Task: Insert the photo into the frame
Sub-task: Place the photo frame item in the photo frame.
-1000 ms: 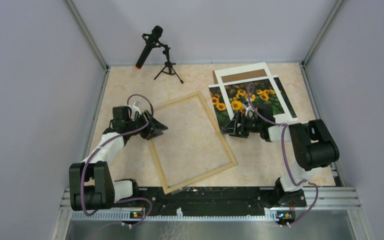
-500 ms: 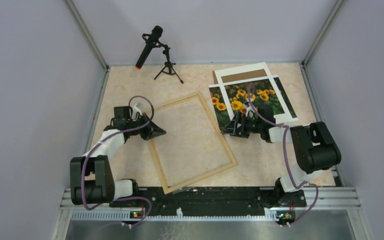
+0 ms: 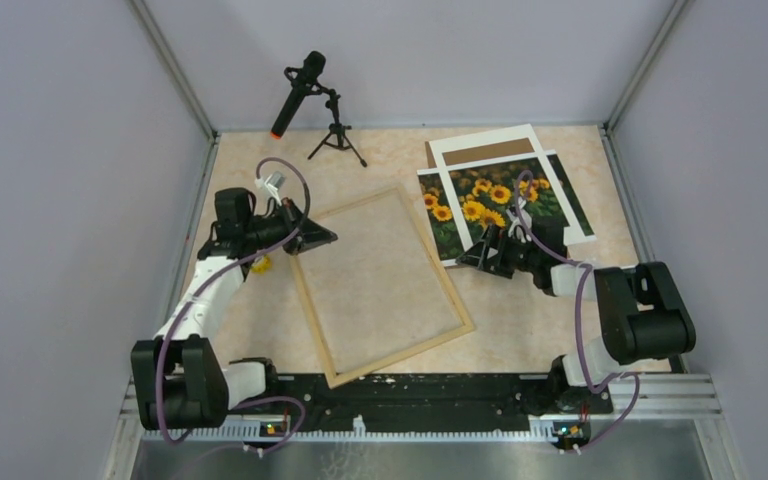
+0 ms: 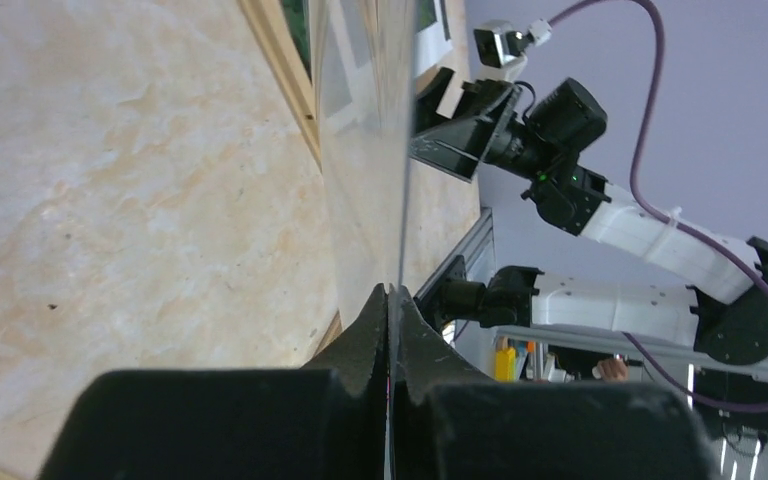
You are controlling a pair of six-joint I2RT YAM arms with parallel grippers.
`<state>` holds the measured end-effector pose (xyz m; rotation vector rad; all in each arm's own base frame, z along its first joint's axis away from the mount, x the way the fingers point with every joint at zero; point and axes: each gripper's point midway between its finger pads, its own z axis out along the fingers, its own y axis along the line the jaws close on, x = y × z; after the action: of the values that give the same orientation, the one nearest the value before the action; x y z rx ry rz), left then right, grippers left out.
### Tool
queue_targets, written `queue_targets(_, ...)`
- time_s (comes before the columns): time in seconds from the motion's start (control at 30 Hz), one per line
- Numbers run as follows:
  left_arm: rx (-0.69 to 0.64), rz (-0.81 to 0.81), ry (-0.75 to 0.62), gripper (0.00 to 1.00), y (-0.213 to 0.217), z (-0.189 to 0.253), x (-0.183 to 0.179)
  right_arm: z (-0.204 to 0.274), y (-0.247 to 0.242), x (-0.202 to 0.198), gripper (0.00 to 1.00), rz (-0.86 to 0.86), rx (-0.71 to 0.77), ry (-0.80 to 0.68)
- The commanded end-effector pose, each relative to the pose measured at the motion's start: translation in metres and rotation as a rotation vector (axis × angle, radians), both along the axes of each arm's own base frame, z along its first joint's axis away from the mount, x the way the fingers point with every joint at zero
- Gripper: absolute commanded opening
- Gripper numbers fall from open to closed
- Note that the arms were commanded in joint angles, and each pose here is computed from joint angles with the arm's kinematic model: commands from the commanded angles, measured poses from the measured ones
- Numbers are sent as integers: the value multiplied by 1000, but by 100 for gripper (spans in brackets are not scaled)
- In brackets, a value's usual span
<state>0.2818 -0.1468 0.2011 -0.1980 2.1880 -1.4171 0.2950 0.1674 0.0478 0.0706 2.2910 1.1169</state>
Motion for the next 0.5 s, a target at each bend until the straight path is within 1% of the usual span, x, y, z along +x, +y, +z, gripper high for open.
queue_targets(0.0,-58,-138,-179,0,-16,48,1,-11,-10,-1,91,-38,-42,13)
queue_targets(0.07,-70,-161,-194,0,-18,54,1,-10,-10,-1,91,-38,-41,12)
queue_targets(0.17,-63,-146,-181,0,-17,50,7,-10,-10,-1,91,-40,-41,12)
queue_targets(0.37,-56,-42,-59,0,-12,17,25,-12,-11,-1,91,-45,-43,14)
queue_targets(0.47,-59,-15,-48,0,-11,4,33,-11,-12,-1,91,-47,-42,12)
